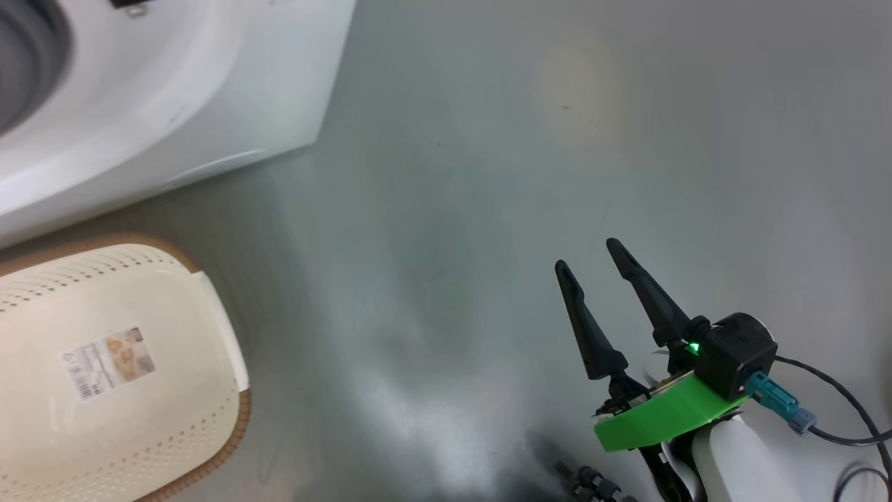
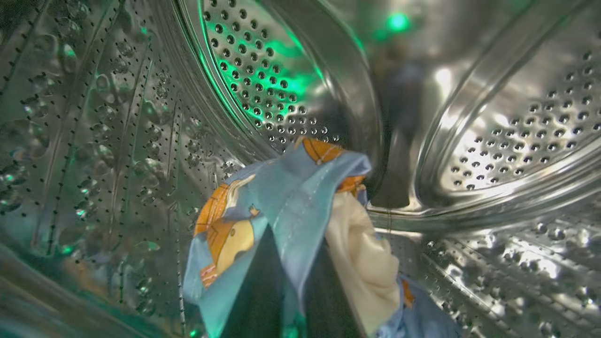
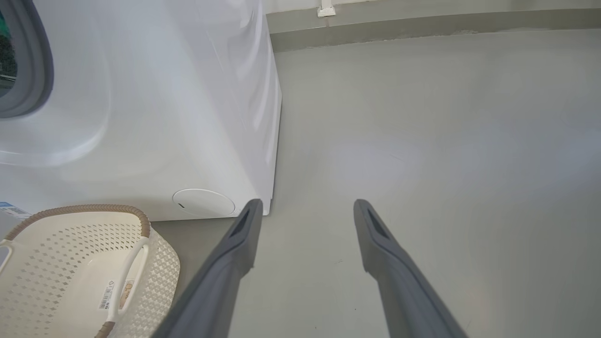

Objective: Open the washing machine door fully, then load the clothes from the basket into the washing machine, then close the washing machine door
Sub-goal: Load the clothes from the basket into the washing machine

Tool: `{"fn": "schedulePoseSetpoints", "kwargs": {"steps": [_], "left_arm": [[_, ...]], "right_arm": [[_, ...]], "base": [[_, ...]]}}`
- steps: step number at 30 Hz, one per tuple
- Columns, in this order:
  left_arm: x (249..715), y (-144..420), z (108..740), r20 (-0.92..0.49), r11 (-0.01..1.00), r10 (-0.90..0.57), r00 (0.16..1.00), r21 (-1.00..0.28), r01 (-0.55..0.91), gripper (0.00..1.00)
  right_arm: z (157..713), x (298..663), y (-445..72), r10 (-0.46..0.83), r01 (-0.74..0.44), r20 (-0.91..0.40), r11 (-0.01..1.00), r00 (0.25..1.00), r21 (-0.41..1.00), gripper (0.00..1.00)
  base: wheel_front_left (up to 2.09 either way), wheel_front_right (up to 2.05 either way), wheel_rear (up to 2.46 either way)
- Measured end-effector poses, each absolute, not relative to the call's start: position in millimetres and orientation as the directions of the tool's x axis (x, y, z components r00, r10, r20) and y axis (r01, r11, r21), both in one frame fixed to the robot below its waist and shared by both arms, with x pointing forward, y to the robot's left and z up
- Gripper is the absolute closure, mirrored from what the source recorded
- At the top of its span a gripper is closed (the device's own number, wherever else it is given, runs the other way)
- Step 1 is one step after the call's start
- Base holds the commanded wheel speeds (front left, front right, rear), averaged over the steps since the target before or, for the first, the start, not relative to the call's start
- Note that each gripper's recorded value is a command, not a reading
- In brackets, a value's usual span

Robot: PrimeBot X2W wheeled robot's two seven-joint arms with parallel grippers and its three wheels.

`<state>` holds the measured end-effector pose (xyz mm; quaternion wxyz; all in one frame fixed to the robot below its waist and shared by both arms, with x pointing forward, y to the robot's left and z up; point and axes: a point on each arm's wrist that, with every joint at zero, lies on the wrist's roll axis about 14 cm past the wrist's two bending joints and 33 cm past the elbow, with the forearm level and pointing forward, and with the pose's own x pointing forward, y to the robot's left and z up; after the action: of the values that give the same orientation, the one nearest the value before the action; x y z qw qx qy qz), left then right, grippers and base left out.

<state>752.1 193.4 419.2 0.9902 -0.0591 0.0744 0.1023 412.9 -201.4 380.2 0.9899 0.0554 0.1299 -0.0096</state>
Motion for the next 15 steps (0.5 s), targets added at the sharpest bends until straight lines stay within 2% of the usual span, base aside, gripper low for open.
{"fn": "schedulePoseSetpoints", "kwargs": {"steps": [5,12,13,14,15], "left_arm": [[762,187,421,-0.122,0.953,0.202,0.972,-0.205,-0.224,1.0],[756,143,392,-0.225,0.953,0.042,0.973,-0.282,-0.107,1.0],[755,140,390,-0.238,0.954,0.023,0.971,-0.287,-0.093,0.94],[754,137,389,-0.248,0.953,0.009,0.969,-0.291,-0.083,0.78],[753,137,388,-0.261,0.951,0.002,0.965,-0.297,-0.082,0.51]], "right_arm": [[372,405,-206,-0.023,0.054,-0.291,0.994,0.957,0.099,0.0],[373,401,-209,-0.033,0.063,-0.295,0.994,0.955,0.093,0.0],[373,401,-208,-0.033,0.063,-0.294,0.994,0.955,0.094,0.0],[373,402,-208,-0.032,0.062,-0.293,0.994,0.956,0.095,0.0],[374,402,-208,-0.03,0.061,-0.291,0.993,0.956,0.096,0.0]], "base": [[0.0,0.0,0.0],[0.0,0.0,0.0],[0.0,0.0,0.0],[0.0,0.0,0.0],[0.0,0.0,0.0]]}}
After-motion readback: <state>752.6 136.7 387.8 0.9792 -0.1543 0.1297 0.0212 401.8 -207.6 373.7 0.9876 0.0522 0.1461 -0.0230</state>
